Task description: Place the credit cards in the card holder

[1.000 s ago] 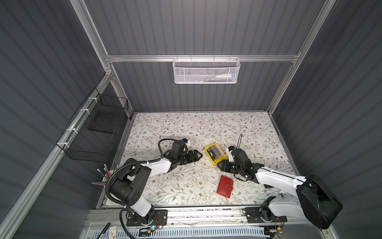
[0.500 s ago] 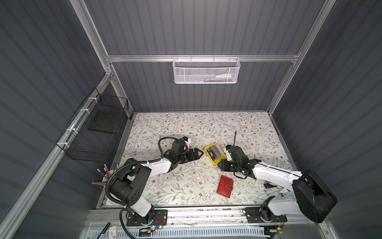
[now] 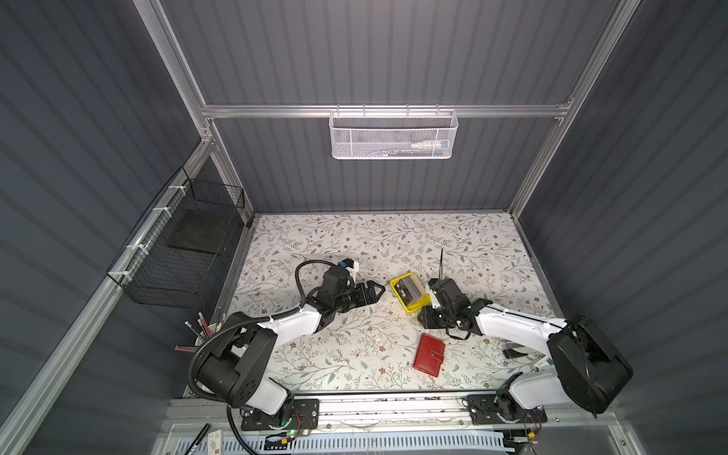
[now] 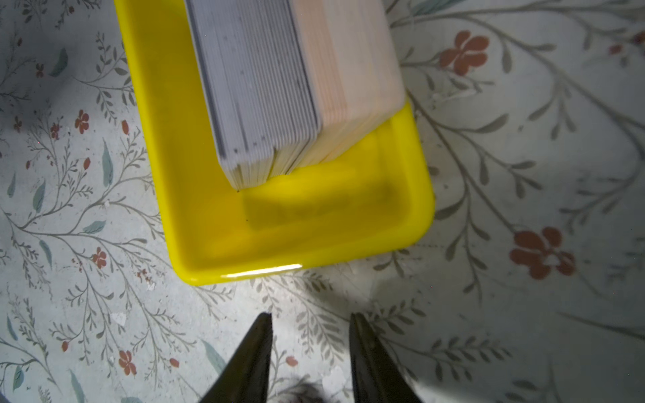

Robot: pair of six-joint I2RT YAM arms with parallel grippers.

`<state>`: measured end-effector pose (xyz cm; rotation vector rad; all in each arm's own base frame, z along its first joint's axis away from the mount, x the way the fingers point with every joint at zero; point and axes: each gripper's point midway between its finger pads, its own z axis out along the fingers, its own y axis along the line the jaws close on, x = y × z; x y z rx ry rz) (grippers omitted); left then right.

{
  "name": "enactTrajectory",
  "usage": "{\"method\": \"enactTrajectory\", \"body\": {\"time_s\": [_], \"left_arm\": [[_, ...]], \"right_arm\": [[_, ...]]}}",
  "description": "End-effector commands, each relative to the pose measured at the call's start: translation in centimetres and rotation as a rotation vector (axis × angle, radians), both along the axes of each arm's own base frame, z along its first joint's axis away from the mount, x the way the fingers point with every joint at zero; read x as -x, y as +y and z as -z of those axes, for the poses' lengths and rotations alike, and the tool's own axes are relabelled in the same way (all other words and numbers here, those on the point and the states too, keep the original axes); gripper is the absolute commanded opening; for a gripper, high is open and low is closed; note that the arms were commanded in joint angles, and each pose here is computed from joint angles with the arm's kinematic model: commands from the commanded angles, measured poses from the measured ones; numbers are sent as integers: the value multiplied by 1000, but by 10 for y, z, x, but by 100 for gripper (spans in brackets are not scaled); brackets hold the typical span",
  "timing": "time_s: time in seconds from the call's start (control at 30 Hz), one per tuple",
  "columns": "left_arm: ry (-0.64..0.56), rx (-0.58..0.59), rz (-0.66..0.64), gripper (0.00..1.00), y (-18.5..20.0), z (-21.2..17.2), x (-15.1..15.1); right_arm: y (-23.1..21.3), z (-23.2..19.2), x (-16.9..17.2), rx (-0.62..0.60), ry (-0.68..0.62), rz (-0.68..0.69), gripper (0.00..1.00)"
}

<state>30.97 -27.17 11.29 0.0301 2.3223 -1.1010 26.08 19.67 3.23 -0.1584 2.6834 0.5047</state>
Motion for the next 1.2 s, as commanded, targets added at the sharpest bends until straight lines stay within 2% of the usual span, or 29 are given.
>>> {"method": "enactTrajectory", "body": {"time_s": [0.0,0.4,0.63,0.93,1.17], "left_arm": [[-30,-34,-22,91,8,-3,2],[-51,-44,-24,98,14,-10,7],[-39,-54,-22,99,15,-9,8],[-15,-30,35,97,9,-3,20],[20,30,78,96,4,3,35]], "right_arm": [[3,-6,-14,22,-33,-12,39],[7,-10,-48,64,-57,-57,39],[9,-18,-50,50,-62,-78,39],[7,-38,-1,-36,-44,-23,42],[-10,-25,63,-17,105,134,45]]}}
